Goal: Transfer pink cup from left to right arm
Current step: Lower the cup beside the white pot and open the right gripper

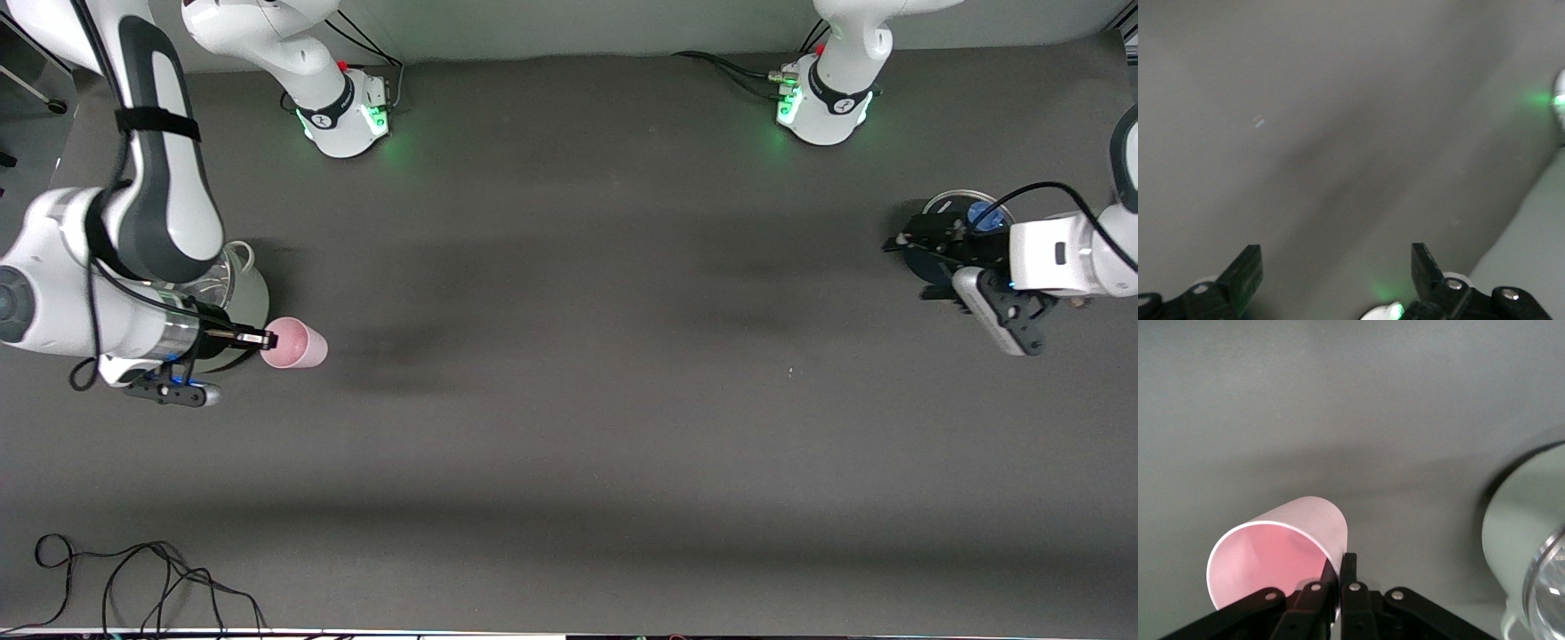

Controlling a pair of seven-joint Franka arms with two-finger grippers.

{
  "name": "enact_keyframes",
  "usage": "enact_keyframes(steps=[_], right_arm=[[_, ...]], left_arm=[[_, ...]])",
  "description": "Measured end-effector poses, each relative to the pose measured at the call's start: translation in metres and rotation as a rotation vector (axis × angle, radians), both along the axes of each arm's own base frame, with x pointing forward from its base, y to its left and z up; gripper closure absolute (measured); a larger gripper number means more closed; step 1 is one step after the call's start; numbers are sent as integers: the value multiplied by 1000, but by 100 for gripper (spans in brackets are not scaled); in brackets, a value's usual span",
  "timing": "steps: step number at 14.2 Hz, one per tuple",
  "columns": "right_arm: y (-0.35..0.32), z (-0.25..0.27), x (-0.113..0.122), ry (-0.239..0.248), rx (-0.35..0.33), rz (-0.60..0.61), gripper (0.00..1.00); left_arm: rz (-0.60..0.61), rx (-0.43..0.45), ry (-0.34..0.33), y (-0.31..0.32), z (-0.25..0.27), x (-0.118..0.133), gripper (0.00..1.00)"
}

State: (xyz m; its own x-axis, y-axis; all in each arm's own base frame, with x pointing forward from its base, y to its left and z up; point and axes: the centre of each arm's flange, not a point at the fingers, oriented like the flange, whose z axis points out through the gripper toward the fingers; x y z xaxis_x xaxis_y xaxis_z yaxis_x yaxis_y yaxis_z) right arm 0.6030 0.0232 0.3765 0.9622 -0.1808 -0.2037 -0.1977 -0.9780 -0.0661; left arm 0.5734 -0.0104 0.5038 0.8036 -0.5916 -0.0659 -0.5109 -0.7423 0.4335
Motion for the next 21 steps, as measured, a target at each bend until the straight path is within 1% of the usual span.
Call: enact_keyframes(steps=[1,3,5,9,11,12,15,17,18,19,21], right_arm=[[-3,-14,-3,-18,-5,4,95],[-10,-41,-9,-54,-18,15,95],[-17,-71,-19,-80,-38,17,95],[-25,-116,-30,-121,-82,25,95],[-24,-128,-31,-129,-97,30,95],[-23,-131,-31,-130,-101,32,95],[-22,-129,-29,-136,-99,35,70],[-21,-120,-28,-144,-91,34,51],[-20,-111,-27,-152,-83,34,42],[-19,-100,-26,-159,-71,34,31],[-19,-67,-25,-170,-39,31,13]], left_arm=[[26,68,-1,6,8,1,0],[54,173,-10,15,22,3,0],[112,235,-4,24,32,3,0],[321,356,37,51,47,0,0],[369,416,37,54,48,0,0],[378,431,29,54,50,1,0],[431,444,-34,45,56,5,0],[458,454,-70,28,54,7,0],[464,461,-85,19,51,8,0],[467,464,-96,13,49,9,0],[470,463,-117,7,44,11,0]])
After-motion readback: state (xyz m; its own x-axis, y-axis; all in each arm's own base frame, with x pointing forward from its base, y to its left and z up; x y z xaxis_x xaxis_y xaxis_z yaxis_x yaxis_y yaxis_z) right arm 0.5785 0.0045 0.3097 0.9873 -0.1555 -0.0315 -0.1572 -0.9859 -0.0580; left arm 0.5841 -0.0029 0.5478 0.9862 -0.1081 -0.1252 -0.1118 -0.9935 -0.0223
